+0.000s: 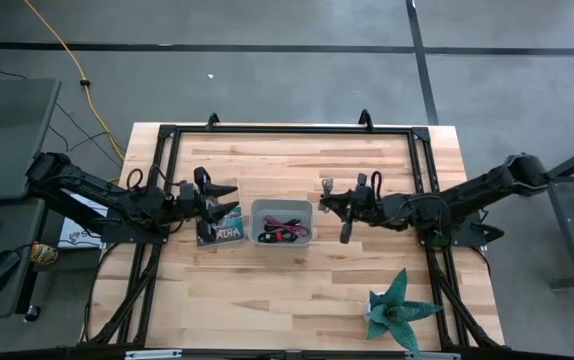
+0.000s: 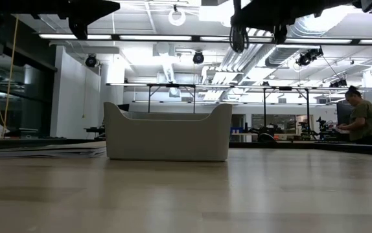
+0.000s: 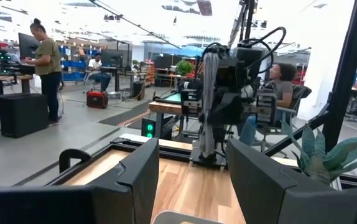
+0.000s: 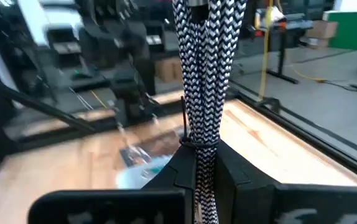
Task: Pick and place USB-C Cables
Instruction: Put the black white charger cable into the gray bin
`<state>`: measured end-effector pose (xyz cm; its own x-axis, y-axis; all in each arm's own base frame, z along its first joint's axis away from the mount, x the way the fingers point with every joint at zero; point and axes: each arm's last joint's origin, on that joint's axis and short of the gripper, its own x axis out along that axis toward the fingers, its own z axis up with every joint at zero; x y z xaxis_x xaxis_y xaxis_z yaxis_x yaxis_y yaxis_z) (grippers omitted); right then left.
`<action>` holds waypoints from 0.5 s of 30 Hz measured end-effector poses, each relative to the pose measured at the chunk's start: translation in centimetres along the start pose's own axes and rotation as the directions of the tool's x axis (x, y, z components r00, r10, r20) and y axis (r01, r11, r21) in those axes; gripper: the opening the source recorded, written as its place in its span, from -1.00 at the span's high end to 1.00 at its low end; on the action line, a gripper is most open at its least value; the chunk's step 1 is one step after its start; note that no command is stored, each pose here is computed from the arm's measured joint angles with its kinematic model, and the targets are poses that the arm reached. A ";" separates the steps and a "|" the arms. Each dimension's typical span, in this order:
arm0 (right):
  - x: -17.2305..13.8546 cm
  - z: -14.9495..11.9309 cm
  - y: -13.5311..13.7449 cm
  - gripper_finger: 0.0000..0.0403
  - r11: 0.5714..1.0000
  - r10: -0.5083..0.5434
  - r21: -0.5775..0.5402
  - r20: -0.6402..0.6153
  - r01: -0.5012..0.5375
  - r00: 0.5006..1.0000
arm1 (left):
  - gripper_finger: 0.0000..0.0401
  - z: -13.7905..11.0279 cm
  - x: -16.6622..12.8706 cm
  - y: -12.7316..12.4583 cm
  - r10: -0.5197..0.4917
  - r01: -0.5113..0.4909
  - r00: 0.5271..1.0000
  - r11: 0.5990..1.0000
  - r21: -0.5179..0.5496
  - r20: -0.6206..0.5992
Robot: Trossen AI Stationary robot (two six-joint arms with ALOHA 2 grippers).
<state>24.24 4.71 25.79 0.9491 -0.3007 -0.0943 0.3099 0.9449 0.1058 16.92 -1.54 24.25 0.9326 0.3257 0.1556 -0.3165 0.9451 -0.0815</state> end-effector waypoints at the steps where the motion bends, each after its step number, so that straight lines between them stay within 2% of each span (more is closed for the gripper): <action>1: 0.3 -0.2 0.1 0.96 1.000 -0.011 -0.013 -0.018 0.011 1.000 | 0.16 0.0 0.0 0.0 0.003 -0.003 1.000 1.000 -0.001 0.001; 9: 4.9 -0.3 2.6 0.96 0.993 0.008 -0.113 -0.183 -0.029 0.983 | 0.16 0.1 0.0 0.0 0.008 -0.008 1.000 1.000 -0.003 0.006; 15: 9.0 -1.3 4.2 0.96 0.980 -0.011 -0.189 -0.381 -0.066 0.925 | 0.16 0.0 0.0 0.0 0.008 -0.008 1.000 1.000 -0.001 0.001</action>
<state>34.04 6.13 24.13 0.8524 -0.2388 -0.4652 0.2299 0.9702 -0.0768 16.92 -1.50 24.26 0.9298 0.3333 0.1560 -0.3237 0.9424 -0.0842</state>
